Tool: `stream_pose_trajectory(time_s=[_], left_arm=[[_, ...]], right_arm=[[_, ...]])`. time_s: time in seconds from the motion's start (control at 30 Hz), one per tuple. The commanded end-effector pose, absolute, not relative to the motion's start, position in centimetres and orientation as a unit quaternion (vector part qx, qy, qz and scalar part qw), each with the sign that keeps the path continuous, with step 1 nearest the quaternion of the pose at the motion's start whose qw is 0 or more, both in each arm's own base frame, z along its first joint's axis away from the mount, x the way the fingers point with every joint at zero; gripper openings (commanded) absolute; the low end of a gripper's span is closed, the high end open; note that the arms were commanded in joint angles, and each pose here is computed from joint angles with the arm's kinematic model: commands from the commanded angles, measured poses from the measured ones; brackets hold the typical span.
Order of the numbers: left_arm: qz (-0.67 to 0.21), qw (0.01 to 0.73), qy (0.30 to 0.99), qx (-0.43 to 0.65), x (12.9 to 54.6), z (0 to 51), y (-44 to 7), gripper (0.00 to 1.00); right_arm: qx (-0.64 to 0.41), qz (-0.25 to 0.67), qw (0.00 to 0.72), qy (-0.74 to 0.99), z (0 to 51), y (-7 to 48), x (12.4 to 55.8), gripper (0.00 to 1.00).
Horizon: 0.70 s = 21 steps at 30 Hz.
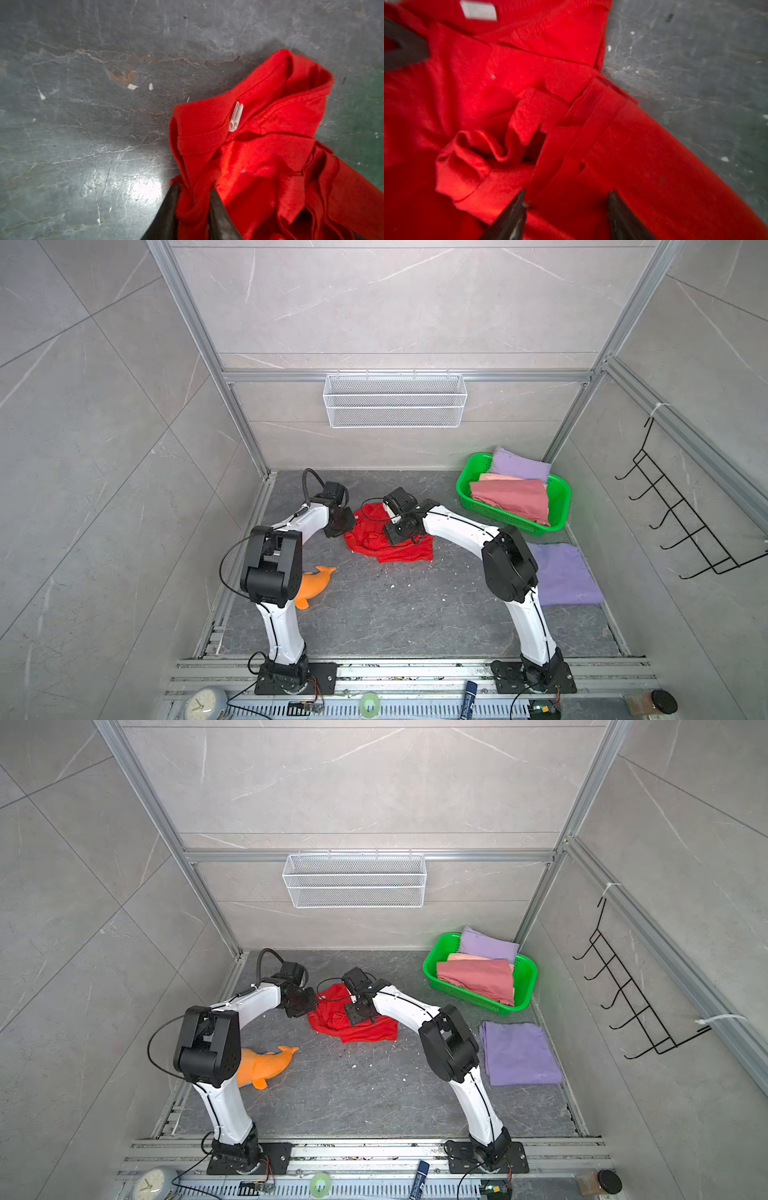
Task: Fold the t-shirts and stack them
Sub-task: 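Grasp the red t-shirt collar with the left gripper while the right grasps its body, then lift and stretch the red t-shirt between both grippers, lay it flat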
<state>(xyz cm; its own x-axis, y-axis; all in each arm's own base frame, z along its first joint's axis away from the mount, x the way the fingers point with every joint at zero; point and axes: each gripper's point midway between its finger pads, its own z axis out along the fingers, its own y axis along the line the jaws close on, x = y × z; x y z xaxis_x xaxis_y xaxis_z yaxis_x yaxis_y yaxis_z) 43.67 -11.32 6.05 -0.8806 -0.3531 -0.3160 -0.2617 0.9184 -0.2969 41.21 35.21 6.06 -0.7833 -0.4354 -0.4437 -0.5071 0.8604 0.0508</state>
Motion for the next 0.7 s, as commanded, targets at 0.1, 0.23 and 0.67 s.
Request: stream_pose_trajectory(time_s=[0.1, 0.23, 0.67], left_arm=[[-0.133, 0.239, 0.949, -0.159, 44.7, 10.7, -11.1, 0.21], [-0.14, 0.275, 0.938, -0.157, 44.8, 13.8, -10.9, 0.13], [-0.184, 0.518, 0.827, -0.114, 43.9, 35.5, -9.1, 0.07]], right_arm=[[-0.213, 0.024, 0.231, 0.949, 5.8, 33.3, 42.7, 0.12], [-0.126, 0.051, 0.304, 0.943, 12.1, 31.3, 45.8, 0.06], [0.003, 0.112, 0.585, 0.803, 40.7, 21.5, 46.7, 0.01]])
